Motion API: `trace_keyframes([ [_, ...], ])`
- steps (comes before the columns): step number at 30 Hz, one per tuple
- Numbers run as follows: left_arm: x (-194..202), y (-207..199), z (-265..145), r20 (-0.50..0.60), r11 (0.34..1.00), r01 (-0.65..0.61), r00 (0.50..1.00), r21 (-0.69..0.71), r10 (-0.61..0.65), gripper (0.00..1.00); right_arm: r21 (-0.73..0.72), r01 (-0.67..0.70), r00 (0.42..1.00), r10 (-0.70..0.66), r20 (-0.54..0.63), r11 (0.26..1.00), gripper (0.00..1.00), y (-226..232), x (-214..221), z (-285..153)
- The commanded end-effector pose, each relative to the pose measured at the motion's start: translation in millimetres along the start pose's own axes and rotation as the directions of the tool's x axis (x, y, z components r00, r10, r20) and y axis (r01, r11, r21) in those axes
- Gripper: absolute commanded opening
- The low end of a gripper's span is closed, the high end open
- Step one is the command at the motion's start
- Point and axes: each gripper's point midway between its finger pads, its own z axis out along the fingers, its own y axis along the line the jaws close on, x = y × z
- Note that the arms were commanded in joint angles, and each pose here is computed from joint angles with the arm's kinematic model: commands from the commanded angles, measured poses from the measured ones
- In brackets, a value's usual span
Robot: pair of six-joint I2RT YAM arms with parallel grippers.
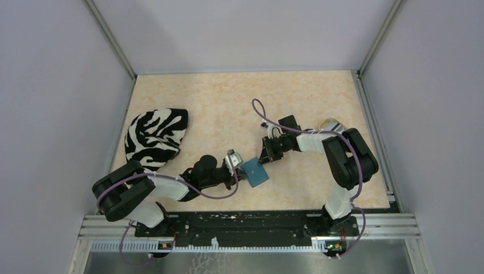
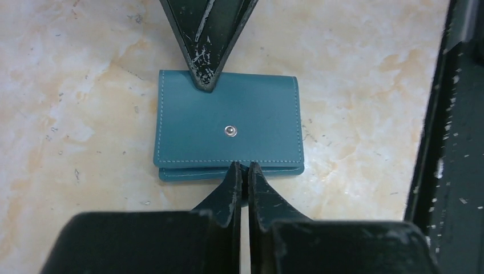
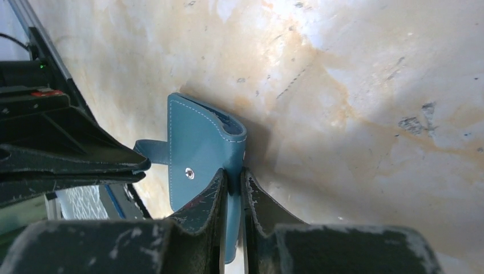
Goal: Put the credit cards into the card holder
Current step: Open the card holder at the center of the board.
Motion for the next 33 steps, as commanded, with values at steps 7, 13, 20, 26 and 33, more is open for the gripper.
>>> trace_keyframes([
  [7, -15, -23, -24, 0.174, 0.979, 0.185, 0.965, 0.080, -0.197, 0.31, -0.160, 0.349, 0.933, -0.327, 0.149, 0.923, 0.09, 45, -35, -46],
  [13, -23, -27, -45, 0.269, 0.961, 0.259, 0.923, 0.097, -0.275, 0.67, -0.186, 0.433, 0.900, -0.412, 0.145, 0.882, 0.11, 52, -33, -55],
  [20, -51, -9, -71, 0.372, 0.965, 0.250, 0.891, 0.074, -0.260, 0.92, -0.176, 0.604, 0.796, -0.579, 0.177, 0.777, 0.11, 68, -30, -72],
  [26, -64, -21, -72, 0.319, 0.956, 0.204, 0.910, 0.209, -0.264, 0.95, -0.162, 0.823, 0.568, -0.780, 0.264, 0.545, 0.11, 104, -12, -86],
  [33, -55, -43, -63, 0.266, 0.934, 0.064, 0.949, 0.352, -0.166, 0.91, -0.219, 0.883, 0.469, -0.811, 0.349, 0.416, 0.11, 129, 7, -98],
])
